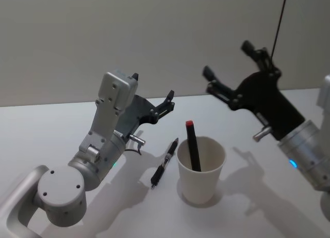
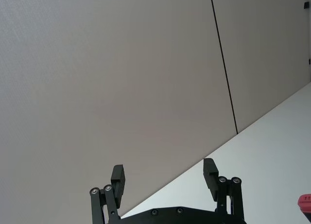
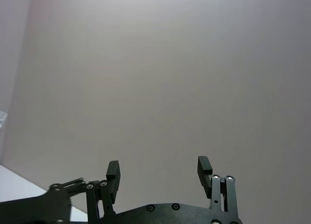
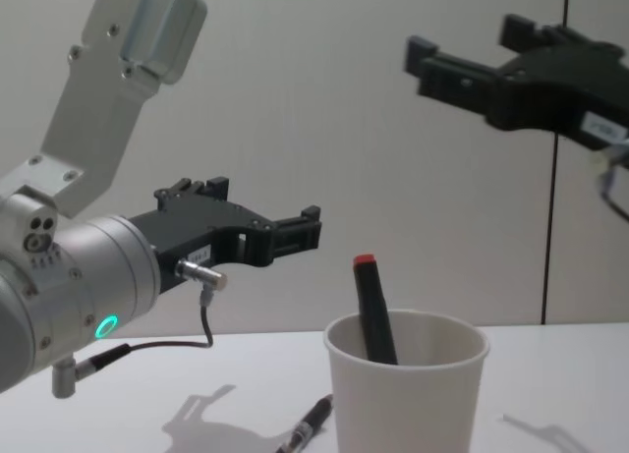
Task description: Place the pen into the pen holder.
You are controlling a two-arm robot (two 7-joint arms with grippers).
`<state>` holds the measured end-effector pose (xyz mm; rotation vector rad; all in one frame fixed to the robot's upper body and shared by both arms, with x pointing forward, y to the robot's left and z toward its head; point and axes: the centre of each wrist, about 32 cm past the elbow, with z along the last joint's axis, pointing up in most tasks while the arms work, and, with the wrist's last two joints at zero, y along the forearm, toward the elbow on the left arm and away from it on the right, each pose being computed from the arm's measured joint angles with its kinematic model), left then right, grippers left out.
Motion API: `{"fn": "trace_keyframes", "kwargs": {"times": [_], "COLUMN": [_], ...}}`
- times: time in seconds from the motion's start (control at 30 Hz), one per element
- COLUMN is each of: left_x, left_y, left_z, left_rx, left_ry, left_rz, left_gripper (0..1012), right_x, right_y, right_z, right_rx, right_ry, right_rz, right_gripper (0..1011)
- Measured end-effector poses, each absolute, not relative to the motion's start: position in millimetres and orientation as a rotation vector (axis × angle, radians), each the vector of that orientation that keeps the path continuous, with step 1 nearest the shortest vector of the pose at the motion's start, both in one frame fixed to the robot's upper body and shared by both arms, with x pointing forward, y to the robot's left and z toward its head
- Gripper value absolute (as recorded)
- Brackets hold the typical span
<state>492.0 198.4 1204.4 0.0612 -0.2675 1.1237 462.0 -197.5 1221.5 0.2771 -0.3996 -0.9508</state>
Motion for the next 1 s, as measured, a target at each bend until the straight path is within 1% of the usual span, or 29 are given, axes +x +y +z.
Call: {"fn": "trace_keyframes", "kwargs": {"times": [0.5,0.73,0.77,1.0], "left_x": [492,492,492,492], "left_y": [198,198,198,198], "left_z": [1204,1204,1204,1204], "left_rx": [0.061,0.061,0.061,0.061], "left_ry": [-0.268,-0.268,-0.268,-0.268], "left_rz": [1.124,1.124,1.124,1.124], "left_gripper": [1004,1004,1004,1004], "right_x": [457,456,456,456], "right_y": [-220,-231,-231,-241], "right_z": [1215,1207,1207,1199], "right_rx": [0.206,0.13,0.13,0.055], "right_ry": [-0.362,-0.33,-0.33,-0.298], "right_rz": [-1.153,-1.285,-1.285,-1.402], "right_gripper": [1001,1002,1002,1001]}}
